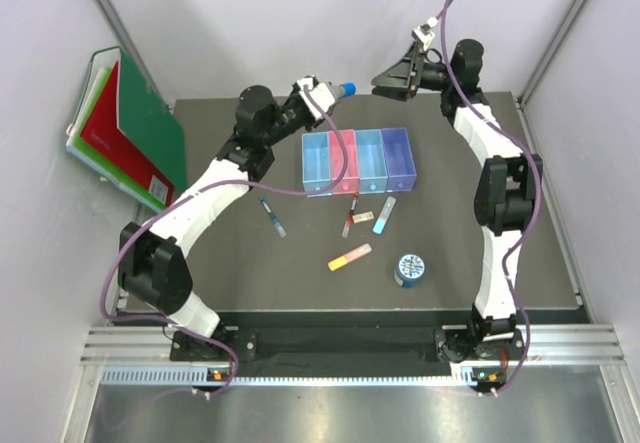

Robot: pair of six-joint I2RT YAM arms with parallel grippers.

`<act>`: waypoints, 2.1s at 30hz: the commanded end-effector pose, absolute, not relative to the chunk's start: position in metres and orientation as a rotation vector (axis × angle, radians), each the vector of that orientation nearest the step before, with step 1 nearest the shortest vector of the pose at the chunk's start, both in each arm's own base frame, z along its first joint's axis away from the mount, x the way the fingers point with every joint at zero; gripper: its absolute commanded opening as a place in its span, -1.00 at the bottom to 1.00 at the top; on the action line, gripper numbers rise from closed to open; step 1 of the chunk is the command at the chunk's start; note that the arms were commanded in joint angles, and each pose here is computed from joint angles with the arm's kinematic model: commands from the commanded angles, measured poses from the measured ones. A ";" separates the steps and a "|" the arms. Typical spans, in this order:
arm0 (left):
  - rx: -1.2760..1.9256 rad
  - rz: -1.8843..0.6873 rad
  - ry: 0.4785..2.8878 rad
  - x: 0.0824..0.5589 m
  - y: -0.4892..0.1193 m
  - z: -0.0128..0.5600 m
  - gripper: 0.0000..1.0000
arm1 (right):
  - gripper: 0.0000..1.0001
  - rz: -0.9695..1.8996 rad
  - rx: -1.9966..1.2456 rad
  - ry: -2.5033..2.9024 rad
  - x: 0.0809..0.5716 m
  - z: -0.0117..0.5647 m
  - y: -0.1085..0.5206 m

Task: Sort the stationery into containers
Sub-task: Place the stationery in the storage box.

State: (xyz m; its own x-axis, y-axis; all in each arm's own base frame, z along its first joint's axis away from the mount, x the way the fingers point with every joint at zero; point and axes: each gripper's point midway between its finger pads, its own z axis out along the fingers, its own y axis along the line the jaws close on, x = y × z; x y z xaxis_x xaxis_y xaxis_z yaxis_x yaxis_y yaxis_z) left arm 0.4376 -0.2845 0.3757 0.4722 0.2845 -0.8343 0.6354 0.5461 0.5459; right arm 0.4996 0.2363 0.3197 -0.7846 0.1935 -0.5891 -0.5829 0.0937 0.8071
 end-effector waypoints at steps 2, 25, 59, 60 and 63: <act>0.988 -0.333 0.934 0.413 -0.292 0.406 -1.00 | 1.00 1.783 -0.538 1.676 0.477 0.362 0.257; 0.968 -0.303 0.843 0.419 -0.297 0.395 -1.00 | 0.80 1.864 -0.633 1.685 0.446 0.370 0.278; 0.991 -0.284 0.821 0.424 -0.301 0.373 -1.00 | 0.14 1.873 -0.748 1.655 0.420 0.391 0.289; 0.992 -0.285 0.822 0.424 -0.301 0.372 -1.00 | 0.14 1.869 -0.754 1.648 0.419 0.394 0.288; 0.995 -0.287 0.829 0.425 -0.300 0.370 -1.00 | 0.12 1.858 -0.749 1.637 0.421 0.399 0.286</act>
State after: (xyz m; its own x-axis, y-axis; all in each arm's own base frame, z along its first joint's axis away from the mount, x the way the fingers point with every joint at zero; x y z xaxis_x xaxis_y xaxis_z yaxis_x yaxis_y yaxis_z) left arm 0.4314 -0.2996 0.3540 0.6157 0.1733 -0.7687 0.5950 0.5373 0.5977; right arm 0.4401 0.2935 0.3457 -0.8069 0.0132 -0.5905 -0.5894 -0.0844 0.8034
